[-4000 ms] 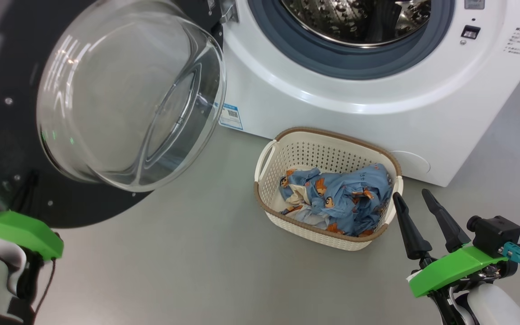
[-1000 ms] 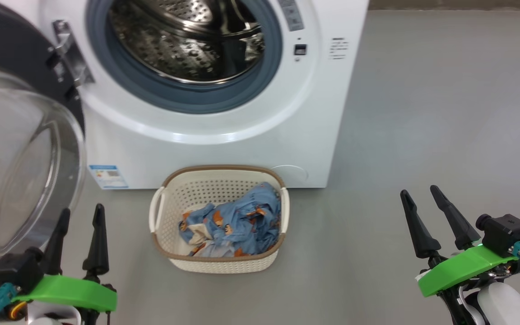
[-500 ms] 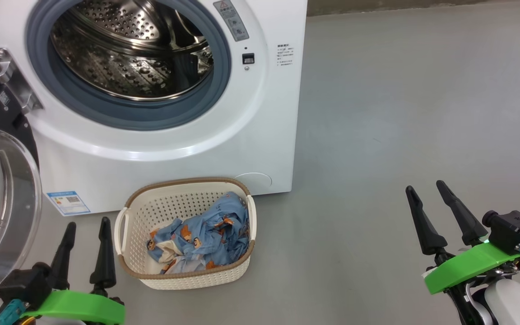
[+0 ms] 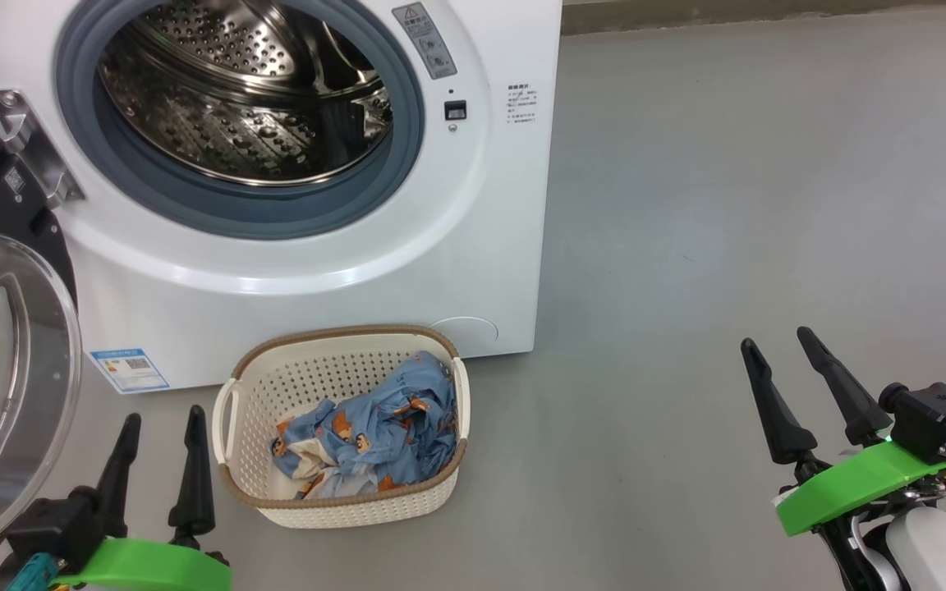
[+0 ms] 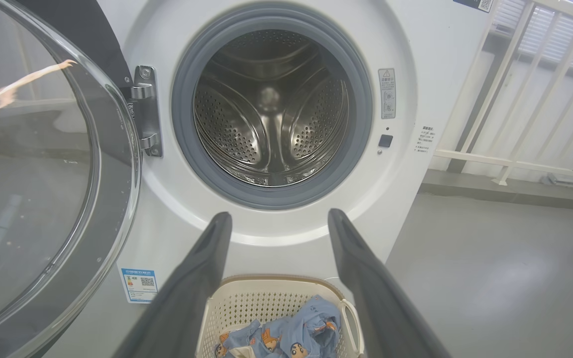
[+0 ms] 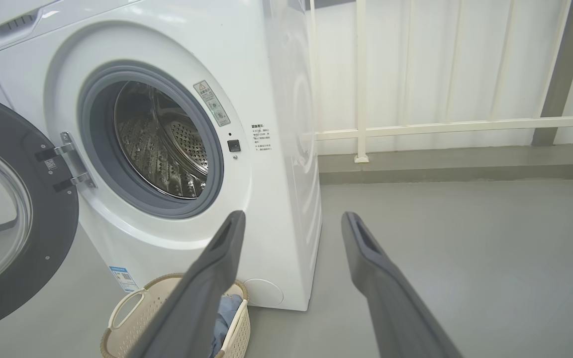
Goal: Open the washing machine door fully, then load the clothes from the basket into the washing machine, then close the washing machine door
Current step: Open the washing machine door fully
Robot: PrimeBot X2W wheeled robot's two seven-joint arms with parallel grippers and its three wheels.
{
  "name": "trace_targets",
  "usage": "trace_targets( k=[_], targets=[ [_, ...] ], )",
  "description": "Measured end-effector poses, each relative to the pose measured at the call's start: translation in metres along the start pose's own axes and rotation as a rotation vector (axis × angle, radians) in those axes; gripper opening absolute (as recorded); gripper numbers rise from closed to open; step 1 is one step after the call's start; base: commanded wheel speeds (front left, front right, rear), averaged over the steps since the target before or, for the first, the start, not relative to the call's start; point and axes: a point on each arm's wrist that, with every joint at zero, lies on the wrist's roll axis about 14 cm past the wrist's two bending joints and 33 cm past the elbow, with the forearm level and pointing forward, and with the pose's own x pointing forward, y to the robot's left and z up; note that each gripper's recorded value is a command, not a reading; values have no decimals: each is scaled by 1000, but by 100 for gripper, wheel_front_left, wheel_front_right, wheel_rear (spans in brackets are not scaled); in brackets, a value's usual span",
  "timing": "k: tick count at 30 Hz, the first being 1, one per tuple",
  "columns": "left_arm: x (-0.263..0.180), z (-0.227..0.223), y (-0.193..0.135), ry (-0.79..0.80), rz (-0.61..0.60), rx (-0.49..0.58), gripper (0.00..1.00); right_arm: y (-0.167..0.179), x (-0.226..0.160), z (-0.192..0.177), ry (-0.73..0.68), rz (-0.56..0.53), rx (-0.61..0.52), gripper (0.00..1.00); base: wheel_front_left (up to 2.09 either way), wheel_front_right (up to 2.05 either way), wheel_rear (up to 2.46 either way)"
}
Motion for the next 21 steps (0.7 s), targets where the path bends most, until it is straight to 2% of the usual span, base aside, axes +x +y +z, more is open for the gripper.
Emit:
trace_targets(
  k=[21],
  targets=[
    [0, -6, 5, 16, 14, 10, 100, 0, 5, -8, 15, -8, 12, 100, 0, 0, 0]
  ],
)
